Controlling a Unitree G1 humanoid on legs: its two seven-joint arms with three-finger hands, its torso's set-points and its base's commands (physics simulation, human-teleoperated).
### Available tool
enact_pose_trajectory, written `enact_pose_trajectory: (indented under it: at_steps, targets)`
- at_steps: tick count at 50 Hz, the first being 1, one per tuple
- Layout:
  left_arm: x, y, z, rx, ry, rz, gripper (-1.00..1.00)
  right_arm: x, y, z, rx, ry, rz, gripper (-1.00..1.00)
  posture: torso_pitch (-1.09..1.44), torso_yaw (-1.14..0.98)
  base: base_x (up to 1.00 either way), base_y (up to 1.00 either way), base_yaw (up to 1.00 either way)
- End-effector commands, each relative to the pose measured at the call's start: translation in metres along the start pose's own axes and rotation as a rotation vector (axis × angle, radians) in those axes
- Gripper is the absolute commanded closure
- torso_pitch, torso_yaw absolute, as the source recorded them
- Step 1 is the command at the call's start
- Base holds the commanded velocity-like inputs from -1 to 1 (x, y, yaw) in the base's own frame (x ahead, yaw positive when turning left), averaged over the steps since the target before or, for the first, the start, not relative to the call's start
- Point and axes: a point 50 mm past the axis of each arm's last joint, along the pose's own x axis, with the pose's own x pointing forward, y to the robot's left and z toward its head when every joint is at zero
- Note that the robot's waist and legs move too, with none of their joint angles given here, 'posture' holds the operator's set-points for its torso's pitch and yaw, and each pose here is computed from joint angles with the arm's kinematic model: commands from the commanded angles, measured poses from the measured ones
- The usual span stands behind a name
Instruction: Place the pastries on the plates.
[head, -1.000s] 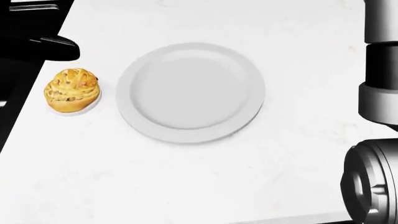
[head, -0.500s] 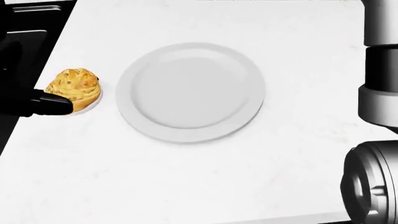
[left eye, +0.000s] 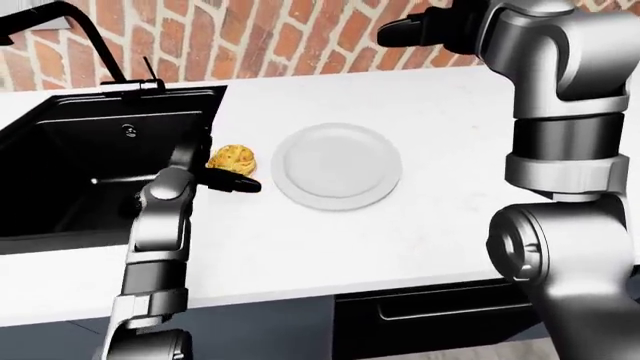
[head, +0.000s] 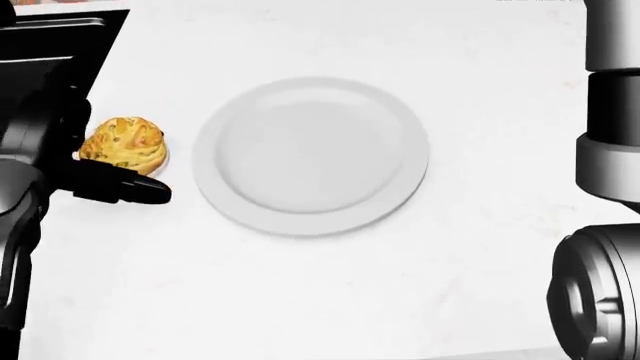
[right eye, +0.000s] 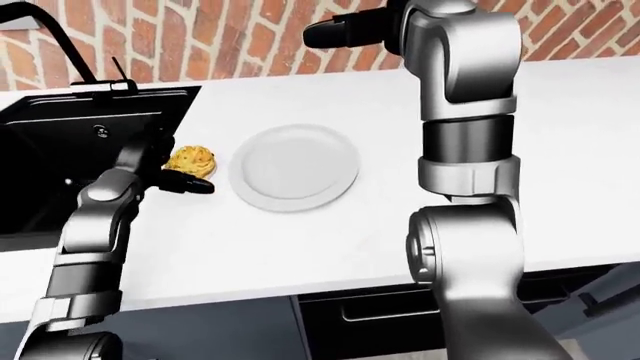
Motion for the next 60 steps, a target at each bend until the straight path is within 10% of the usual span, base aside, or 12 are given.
enact_pose_trajectory:
  at_steps: [1,10,27,39,40,41,43,60]
  targets:
    - [0.001,0.006,0.019,0.034,-0.125,0.064,-1.00,-0.008,-0.001,0.023,-0.006,-0.101,-0.006,-1.00,0.00,0.00,0.00,0.00,0.00]
    - [0.000,0.016,0.043,0.024,-0.208,0.133,-1.00,-0.007,-0.001,0.021,-0.004,-0.098,-0.003,-1.00,0.00,0.00,0.00,0.00,0.00]
    - [0.041,-0.004,0.008,0.070,-0.078,0.179,-1.00,-0.007,-0.002,0.020,-0.003,-0.097,-0.004,-1.00,0.00,0.00,0.00,0.00,0.00]
    - [0.038,-0.012,-0.010,0.092,0.011,0.023,-1.00,-0.006,-0.002,0.020,-0.003,-0.096,-0.004,-1.00,0.00,0.00,0.00,0.00,0.00]
    - [0.037,-0.015,-0.012,0.100,0.019,0.007,-0.93,-0.006,-0.001,0.021,-0.004,-0.095,-0.004,-1.00,0.00,0.00,0.00,0.00,0.00]
    - [0.037,-0.016,-0.013,0.106,0.022,0.004,-0.09,-0.006,-0.001,0.020,-0.004,-0.096,-0.004,-1.00,0.00,0.00,0.00,0.00,0.00]
    - [0.038,-0.017,-0.013,0.111,0.027,0.012,0.98,-0.006,-0.002,0.021,-0.003,-0.097,-0.004,-1.00,0.00,0.00,0.00,0.00,0.00]
    - [0.038,-0.005,-0.012,0.115,0.029,0.075,1.00,-0.007,-0.002,0.021,-0.002,-0.097,-0.005,-1.00,0.00,0.00,0.00,0.00,0.00]
